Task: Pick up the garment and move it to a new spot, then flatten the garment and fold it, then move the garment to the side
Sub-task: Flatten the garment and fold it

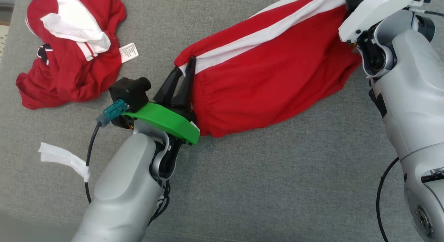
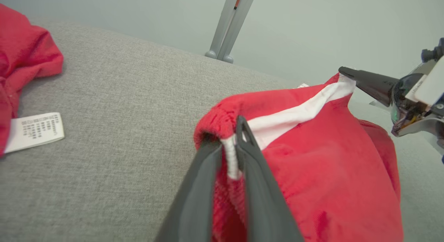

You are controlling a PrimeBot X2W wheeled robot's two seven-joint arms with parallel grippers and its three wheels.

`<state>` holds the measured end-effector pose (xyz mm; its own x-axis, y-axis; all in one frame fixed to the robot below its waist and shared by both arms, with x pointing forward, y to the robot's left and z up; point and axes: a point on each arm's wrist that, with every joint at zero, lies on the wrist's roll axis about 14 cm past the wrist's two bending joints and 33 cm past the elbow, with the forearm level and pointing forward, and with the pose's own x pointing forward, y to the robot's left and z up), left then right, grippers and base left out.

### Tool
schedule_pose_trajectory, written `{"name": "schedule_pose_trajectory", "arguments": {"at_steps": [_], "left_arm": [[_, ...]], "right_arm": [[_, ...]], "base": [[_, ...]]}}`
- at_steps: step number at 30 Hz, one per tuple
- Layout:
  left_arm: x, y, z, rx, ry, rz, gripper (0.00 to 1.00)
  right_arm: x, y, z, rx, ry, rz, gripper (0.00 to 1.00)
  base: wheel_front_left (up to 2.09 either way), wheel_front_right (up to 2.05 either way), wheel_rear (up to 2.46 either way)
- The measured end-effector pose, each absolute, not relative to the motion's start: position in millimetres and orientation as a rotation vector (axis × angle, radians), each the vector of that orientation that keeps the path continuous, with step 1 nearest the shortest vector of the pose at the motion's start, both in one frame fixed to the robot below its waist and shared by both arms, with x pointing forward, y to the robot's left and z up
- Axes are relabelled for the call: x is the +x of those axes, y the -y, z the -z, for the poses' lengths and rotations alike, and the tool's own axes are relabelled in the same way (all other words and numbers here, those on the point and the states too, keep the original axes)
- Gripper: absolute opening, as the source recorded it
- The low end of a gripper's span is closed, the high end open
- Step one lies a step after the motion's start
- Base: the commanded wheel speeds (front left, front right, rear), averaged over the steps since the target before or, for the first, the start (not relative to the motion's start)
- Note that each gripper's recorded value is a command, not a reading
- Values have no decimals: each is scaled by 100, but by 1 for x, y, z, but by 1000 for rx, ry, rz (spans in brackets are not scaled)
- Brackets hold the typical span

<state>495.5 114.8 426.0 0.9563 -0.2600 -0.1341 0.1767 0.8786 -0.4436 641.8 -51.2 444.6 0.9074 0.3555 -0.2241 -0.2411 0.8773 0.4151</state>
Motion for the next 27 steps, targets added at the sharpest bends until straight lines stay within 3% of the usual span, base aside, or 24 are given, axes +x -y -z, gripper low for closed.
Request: {"name": "schedule_pose_trajectory", "arguments": {"at_steps": [10, 24, 25, 26, 27], "left_arm": [[468, -126, -451, -362, -109, 216, 100], [434, -201, -474, -271, 0, -20, 100], [432, -203, -473, -270, -2, -28, 100], [430, -205, -472, -269, -3, -34, 100], [429, -206, -471, -267, -5, -36, 100]], "right_arm": [[607, 81, -429, 216, -351, -320, 100], [578, 82, -385, 178, -488, -343, 98], [577, 82, -383, 176, -497, -345, 47], [577, 82, -382, 179, -505, -345, 9], [577, 83, -380, 185, -513, -342, 0]], "base": [[0, 0, 0], [0, 0, 0], [0, 0, 0], [0, 0, 0], [0, 0, 0]]}}
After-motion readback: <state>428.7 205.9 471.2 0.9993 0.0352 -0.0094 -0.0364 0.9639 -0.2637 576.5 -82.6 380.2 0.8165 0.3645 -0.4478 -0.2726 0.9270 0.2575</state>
